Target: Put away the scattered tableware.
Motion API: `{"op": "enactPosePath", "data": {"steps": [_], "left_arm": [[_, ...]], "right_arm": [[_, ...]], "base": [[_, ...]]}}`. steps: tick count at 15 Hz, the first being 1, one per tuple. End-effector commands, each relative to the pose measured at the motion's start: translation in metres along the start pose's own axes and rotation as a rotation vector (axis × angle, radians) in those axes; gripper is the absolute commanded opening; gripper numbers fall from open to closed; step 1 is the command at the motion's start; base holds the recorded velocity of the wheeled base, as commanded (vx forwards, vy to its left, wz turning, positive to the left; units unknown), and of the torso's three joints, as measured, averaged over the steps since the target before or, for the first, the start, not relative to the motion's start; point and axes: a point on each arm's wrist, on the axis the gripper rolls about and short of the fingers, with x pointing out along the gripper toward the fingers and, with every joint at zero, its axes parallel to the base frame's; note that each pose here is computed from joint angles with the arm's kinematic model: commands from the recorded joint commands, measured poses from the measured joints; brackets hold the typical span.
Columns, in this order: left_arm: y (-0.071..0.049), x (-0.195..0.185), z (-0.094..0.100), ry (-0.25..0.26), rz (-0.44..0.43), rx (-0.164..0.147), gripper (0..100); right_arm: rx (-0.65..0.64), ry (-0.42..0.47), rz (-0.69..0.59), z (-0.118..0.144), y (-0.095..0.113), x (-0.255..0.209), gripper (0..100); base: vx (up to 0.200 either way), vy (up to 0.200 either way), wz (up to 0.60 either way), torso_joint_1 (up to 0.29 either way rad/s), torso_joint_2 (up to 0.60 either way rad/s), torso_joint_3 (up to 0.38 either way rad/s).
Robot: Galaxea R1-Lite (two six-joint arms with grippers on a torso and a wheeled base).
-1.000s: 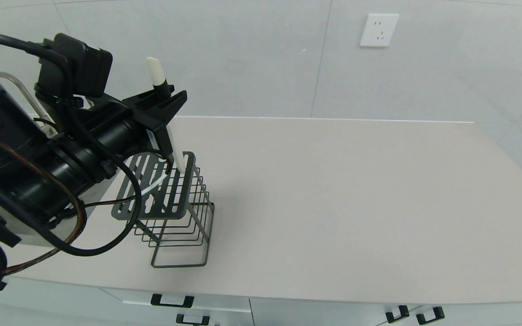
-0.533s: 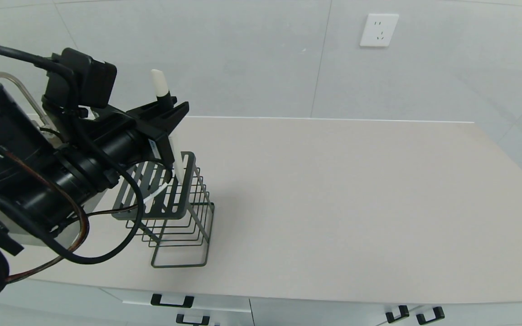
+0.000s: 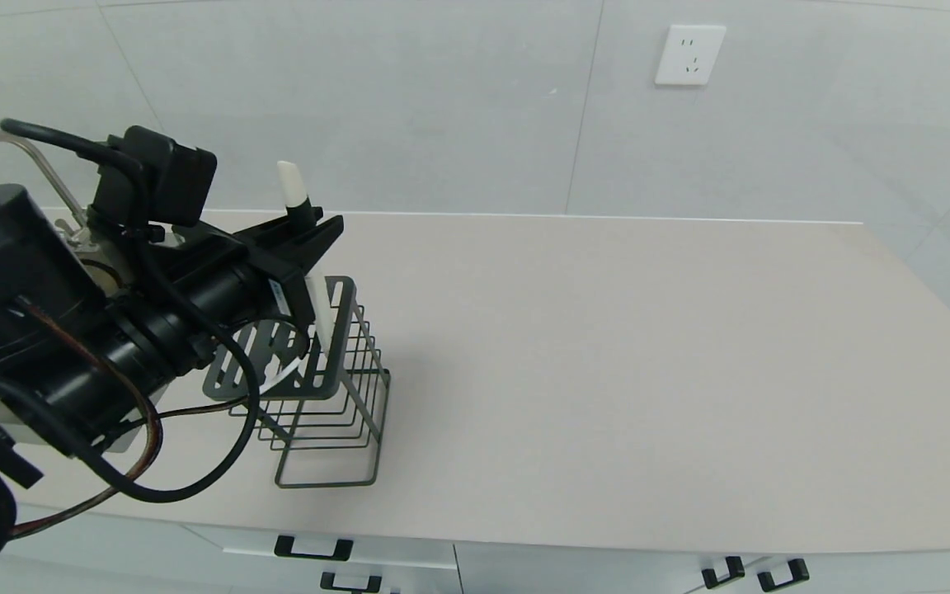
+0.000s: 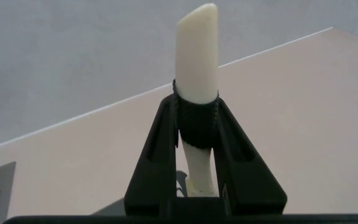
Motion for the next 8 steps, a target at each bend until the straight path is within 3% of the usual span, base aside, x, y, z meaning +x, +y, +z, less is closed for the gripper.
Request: {"op": "enactPosePath", "data": {"steps": [1,3,4,8], "left_arm": [[-0.0002,-0.0011,0.0002,-0.001,0.001,-0.001,0],[-0.0003,-0.0008,-0.0003,0.001,0.001,-0.001,0],[-0.0004,-0.0005,-0.0008,0.004,0.0,-0.001,100],[0.0008,0.0006,-0.0005,0.001,0.002,0.0,100]], "right_arm": [[0.001,0.001,0.001,0.0001,0.0,0.0001,100],[0.001,0.001,0.001,0.0001,0.0,0.0001,100],[0.001,0.001,0.001,0.0001,0.0,0.0001,100],[0.001,0.001,0.001,0.0001,0.0,0.0001,100]], "base": [[0.0,0.0,0.0,0.0,0.0,0.0],[0.0,0.0,0.0,0.0,0.0,0.0],[0.0,0.0,0.0,0.0,0.0,0.0],[0.0,0.0,0.0,0.0,0.0,0.0]]}}
